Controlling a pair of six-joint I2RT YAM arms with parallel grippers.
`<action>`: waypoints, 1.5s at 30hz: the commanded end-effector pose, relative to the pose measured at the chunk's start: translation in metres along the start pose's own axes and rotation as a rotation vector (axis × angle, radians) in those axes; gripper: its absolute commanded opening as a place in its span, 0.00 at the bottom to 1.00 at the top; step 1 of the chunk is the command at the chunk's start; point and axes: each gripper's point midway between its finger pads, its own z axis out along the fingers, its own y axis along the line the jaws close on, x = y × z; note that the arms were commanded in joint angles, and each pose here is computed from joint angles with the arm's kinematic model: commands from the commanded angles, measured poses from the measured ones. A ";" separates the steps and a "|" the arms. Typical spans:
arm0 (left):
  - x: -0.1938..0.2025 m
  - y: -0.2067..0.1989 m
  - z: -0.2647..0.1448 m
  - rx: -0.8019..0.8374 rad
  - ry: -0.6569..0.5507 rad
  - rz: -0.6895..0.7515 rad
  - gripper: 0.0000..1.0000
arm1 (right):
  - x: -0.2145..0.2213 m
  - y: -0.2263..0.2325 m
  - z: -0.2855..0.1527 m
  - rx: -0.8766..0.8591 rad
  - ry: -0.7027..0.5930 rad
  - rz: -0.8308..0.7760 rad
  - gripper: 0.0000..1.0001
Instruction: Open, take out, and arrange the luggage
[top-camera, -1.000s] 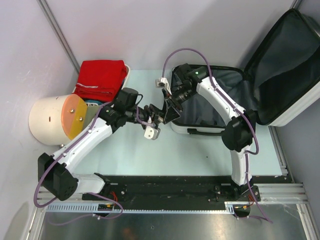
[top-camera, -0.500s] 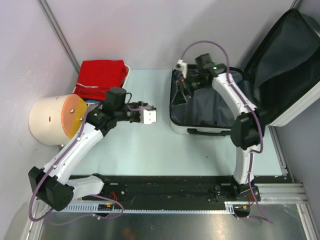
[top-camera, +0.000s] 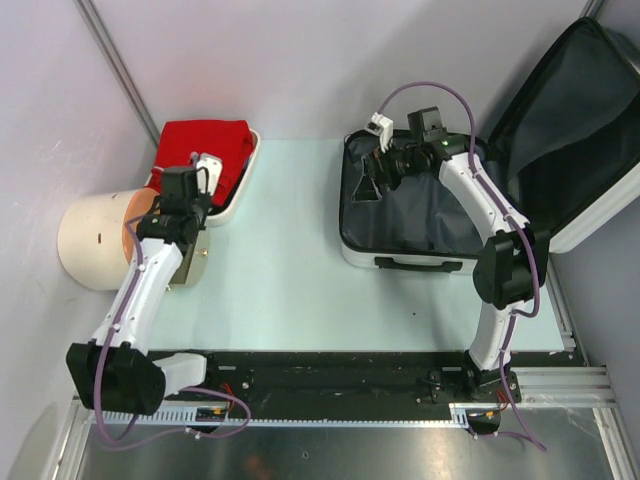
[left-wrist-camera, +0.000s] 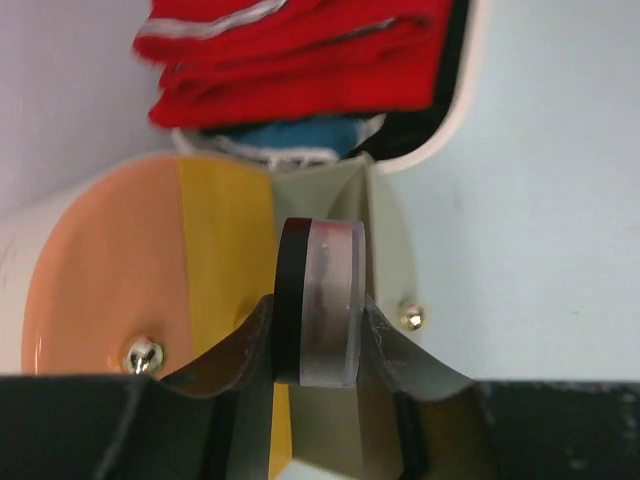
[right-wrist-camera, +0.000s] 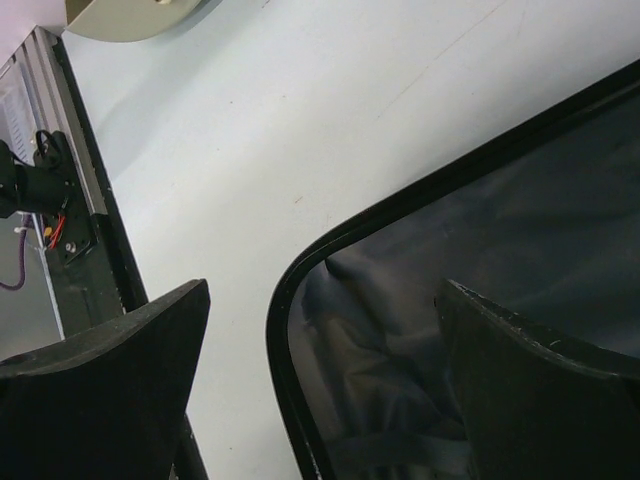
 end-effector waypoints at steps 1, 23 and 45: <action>0.042 0.043 0.006 -0.254 0.165 -0.151 0.00 | -0.011 0.009 -0.009 0.014 -0.024 -0.055 1.00; 0.121 0.021 0.051 -0.262 0.469 -0.109 0.01 | 0.012 0.005 -0.015 0.016 0.007 -0.010 1.00; 0.130 0.031 0.076 -0.235 0.490 -0.174 0.71 | 0.014 0.004 -0.015 0.025 0.006 0.000 1.00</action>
